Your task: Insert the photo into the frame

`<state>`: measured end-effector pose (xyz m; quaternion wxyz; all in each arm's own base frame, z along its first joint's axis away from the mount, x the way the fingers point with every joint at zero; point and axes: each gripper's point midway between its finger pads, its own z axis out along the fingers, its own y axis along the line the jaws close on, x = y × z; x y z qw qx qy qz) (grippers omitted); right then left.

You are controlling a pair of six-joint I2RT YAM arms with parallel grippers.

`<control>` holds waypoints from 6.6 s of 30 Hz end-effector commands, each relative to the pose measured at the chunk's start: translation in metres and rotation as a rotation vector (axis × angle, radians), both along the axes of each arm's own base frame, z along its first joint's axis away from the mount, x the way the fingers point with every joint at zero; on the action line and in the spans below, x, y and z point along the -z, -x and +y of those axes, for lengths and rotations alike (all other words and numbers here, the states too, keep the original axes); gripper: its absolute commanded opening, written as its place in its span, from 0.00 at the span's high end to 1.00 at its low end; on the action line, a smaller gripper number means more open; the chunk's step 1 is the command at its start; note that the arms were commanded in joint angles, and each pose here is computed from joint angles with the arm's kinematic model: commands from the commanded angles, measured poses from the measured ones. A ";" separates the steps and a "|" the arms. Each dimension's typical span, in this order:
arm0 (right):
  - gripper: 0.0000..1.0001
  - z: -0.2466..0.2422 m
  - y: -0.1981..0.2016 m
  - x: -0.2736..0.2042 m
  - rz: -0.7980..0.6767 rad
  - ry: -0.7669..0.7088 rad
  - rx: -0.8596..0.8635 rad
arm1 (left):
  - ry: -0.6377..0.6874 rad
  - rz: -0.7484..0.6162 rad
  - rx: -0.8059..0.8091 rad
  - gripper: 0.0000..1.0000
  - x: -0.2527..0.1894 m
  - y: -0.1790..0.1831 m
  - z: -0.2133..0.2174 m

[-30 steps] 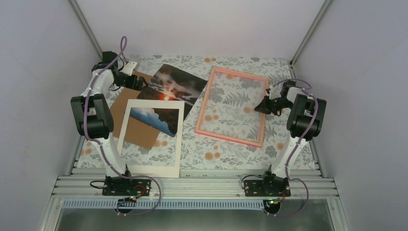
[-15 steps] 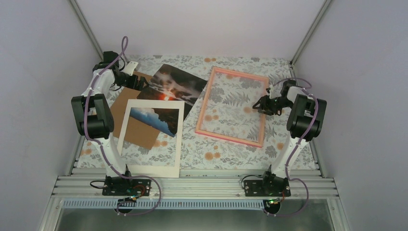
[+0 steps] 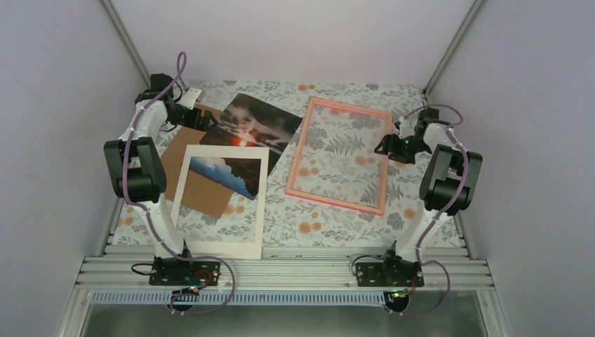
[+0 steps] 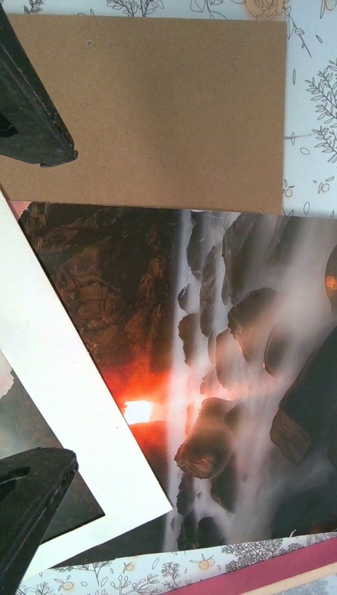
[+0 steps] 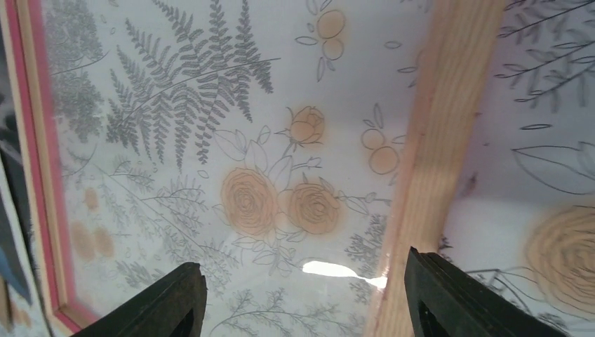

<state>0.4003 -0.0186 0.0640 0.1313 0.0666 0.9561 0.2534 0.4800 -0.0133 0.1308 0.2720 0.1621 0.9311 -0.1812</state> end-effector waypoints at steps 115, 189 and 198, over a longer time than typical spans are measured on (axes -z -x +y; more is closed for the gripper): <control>0.28 0.062 0.063 -0.030 -0.316 0.214 -0.704 | -0.059 -0.107 0.026 0.00 0.000 0.019 -0.007; 0.24 0.288 0.027 -0.089 -0.782 0.095 -0.904 | -0.214 -0.029 0.175 0.00 0.018 0.124 0.012; 0.01 0.333 -0.027 -0.091 -0.539 -0.345 -0.712 | -0.180 -0.027 0.093 0.00 0.013 0.131 0.020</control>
